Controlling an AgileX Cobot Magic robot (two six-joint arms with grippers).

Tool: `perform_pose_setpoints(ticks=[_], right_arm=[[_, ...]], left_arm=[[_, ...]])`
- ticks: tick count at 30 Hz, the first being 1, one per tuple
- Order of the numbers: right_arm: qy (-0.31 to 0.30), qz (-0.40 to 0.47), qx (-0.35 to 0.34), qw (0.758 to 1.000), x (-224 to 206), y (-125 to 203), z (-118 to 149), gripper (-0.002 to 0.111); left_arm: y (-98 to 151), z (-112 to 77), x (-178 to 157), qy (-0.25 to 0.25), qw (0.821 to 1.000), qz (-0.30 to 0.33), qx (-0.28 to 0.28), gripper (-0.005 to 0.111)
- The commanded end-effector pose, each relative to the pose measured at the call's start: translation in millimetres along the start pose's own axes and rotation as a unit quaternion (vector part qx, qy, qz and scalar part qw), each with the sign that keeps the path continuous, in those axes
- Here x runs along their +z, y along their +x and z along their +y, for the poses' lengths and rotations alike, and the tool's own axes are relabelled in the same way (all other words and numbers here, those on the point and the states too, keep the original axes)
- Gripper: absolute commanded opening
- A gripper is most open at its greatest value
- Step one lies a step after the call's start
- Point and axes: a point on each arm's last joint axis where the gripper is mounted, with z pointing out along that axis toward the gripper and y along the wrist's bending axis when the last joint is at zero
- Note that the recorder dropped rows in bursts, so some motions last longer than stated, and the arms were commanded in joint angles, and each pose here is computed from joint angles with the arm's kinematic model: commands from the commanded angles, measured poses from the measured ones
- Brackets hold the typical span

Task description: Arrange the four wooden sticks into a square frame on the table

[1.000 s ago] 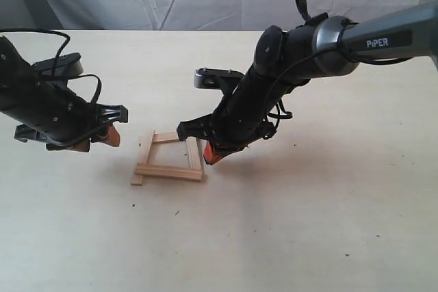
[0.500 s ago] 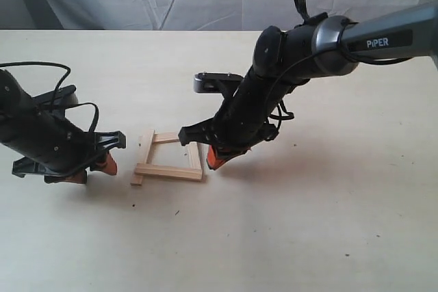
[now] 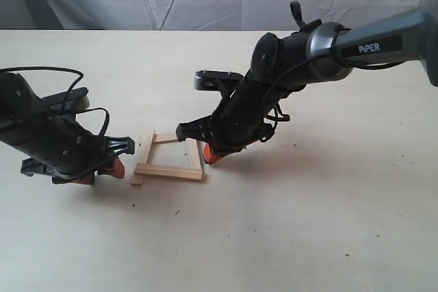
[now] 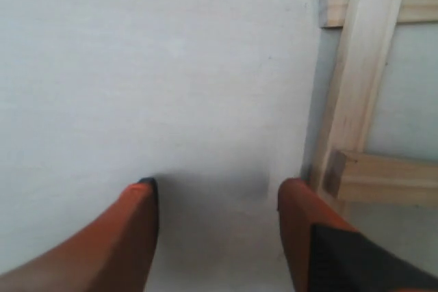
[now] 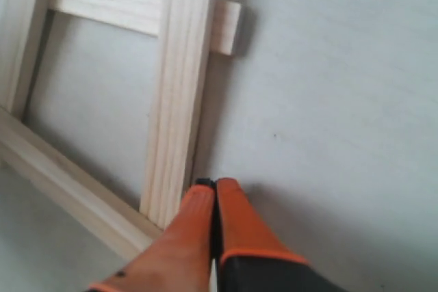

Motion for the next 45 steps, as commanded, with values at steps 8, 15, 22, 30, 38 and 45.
perform_pose_setpoints(ticks=[8, 15, 22, 30, 38, 45], right_arm=[[-0.002, -0.013, 0.007, 1.0, 7.4, -0.3, 2.4, 0.0], [-0.01, -0.013, 0.011, 1.0, 9.3, 1.3, 8.8, 0.0], [-0.01, -0.015, 0.018, 1.0, 9.9, 1.4, 10.5, 0.0], [0.003, -0.009, -0.002, 1.0, -5.6, 2.0, 13.4, 0.0], [0.05, 0.052, -0.009, 0.997, -7.2, 19.0, 8.5, 0.0], [0.04, 0.057, -0.011, 0.998, 1.0, 28.9, 20.8, 0.0]], left_arm=[[12.7, -4.4, 18.2, -0.012, 0.999, 0.032, 0.025, 0.052], [16.2, -3.7, 25.4, -0.015, 0.999, 0.048, 0.019, 0.052], [16.9, -4.0, 25.4, -0.013, 0.998, 0.052, 0.015, 0.052], [-3.7, 0.4, -6.5, -0.002, 1.0, 0.002, 0.018, 0.052], [-0.3, 16.8, -8.1, -0.015, 1.0, -0.005, -0.003, 0.052], [2.9, 19.4, 7.6, -0.013, 0.999, 0.018, -0.036, 0.052]])
